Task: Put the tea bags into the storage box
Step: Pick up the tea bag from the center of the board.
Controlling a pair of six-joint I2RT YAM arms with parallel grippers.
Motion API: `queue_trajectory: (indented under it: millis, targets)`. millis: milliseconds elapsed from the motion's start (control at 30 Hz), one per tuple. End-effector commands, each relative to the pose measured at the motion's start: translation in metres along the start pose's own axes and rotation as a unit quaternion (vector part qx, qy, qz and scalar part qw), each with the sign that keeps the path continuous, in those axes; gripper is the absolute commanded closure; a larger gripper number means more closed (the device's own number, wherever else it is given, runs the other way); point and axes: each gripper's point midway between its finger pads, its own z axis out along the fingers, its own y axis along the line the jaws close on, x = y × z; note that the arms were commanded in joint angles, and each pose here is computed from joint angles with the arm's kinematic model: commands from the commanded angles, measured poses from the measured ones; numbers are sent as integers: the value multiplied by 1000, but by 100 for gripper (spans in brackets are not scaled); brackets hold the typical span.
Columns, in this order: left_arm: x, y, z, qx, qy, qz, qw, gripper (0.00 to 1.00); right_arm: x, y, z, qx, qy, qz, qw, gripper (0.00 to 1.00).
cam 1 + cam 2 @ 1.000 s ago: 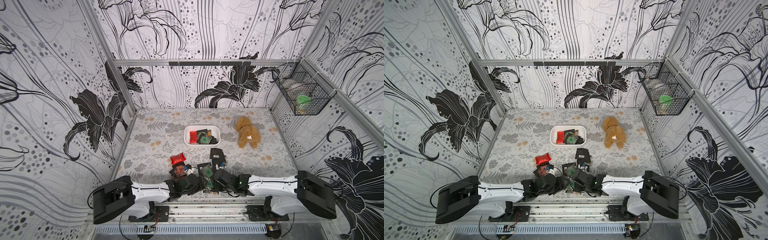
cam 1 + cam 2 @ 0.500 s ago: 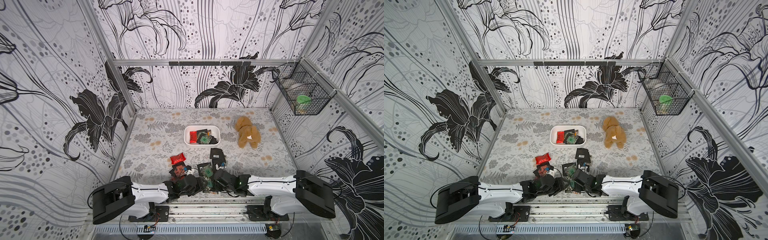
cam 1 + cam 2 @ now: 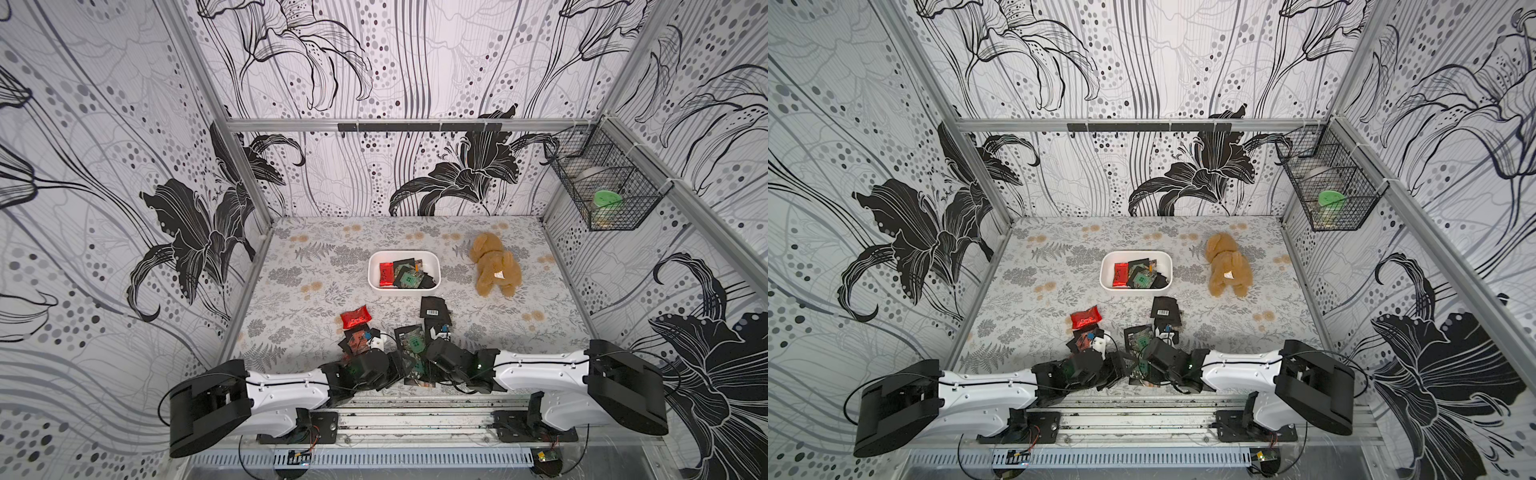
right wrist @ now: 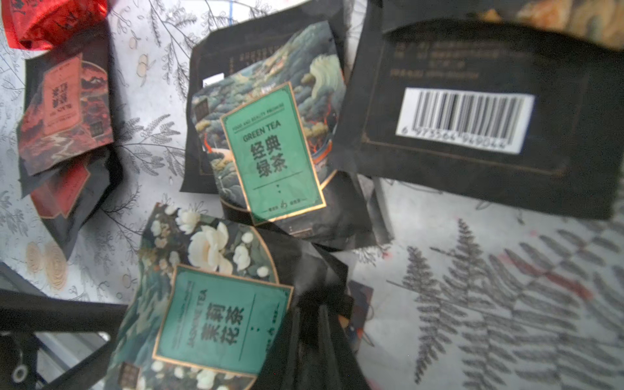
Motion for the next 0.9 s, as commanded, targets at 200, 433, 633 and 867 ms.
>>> queue_trajectory:
  millis: [200, 433, 633, 867]
  targets:
    - [21, -19, 23, 37, 52, 1, 998, 68, 7, -9, 1, 14, 7, -3, 1000, 83]
    - [25, -21, 29, 36, 61, 3, 997, 85, 5, -11, -5, 13, -2, -4, 1000, 83]
    - [12, -7, 19, -4, 28, 8, 1000, 98, -10, -17, -22, 21, -42, -23, 999, 80]
    - [-18, -20, -12, -27, -44, 32, 998, 100, -42, -27, -60, 51, -110, -68, 990, 61]
